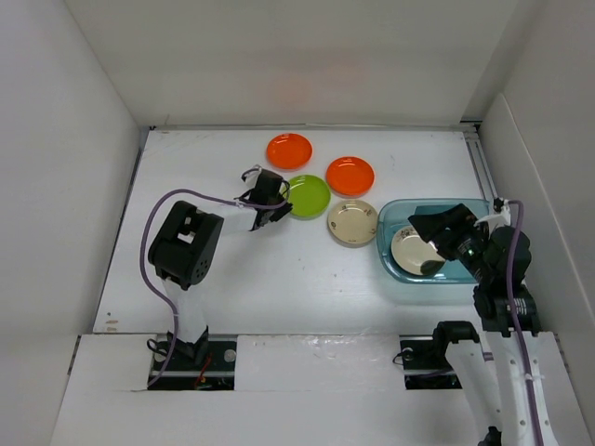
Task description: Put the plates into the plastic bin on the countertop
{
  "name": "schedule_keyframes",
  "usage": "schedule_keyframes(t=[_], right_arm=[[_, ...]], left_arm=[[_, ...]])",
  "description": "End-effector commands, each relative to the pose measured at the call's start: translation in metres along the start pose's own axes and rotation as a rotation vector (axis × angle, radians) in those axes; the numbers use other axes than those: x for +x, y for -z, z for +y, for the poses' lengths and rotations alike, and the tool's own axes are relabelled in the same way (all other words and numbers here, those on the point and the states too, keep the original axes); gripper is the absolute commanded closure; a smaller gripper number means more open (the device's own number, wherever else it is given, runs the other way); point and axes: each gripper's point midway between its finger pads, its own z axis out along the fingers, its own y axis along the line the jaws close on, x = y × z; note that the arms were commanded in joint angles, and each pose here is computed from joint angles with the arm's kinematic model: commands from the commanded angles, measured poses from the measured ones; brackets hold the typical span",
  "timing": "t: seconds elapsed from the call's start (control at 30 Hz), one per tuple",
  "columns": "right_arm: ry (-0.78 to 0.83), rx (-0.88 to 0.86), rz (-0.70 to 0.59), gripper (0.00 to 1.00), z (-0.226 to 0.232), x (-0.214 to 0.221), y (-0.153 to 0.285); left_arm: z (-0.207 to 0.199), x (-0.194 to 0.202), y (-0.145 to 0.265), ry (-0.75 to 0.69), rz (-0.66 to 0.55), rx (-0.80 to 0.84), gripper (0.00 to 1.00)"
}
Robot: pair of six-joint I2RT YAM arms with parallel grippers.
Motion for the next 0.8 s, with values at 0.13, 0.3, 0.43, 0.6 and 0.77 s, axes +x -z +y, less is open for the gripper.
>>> schedule_keyframes(t=[0.13, 0.3, 0.43, 0.6, 0.77], right_arm=[[0.059, -0.079, -0.042, 0.13, 0.028, -0.018, 0.004], [0.114, -0.246, 0.091, 0.13, 0.04, 0.01, -0.006], [0.16, -0.312, 0.166, 0.13, 0.041, 0.019, -0.025], [0.175, -0.336, 0.271, 0.13, 0.035, 0.029, -0.056], [0.172, -0.349, 0.337, 0.14, 0.042, 0.04, -0.08]], left_arm=[[0.036, 0.009, 0.015, -0.015, 0.021, -0.146, 1.0], [-0.001, -0.02, 0.073, -0.1, -0.104, -0.022, 1.0], [-0.043, -0.028, 0.124, -0.214, -0.111, 0.149, 1.0], [-0.078, -0.012, 0.166, -0.342, 0.006, 0.354, 1.0], [-0.102, 0.022, 0.191, -0.406, 0.17, 0.579, 1.0]])
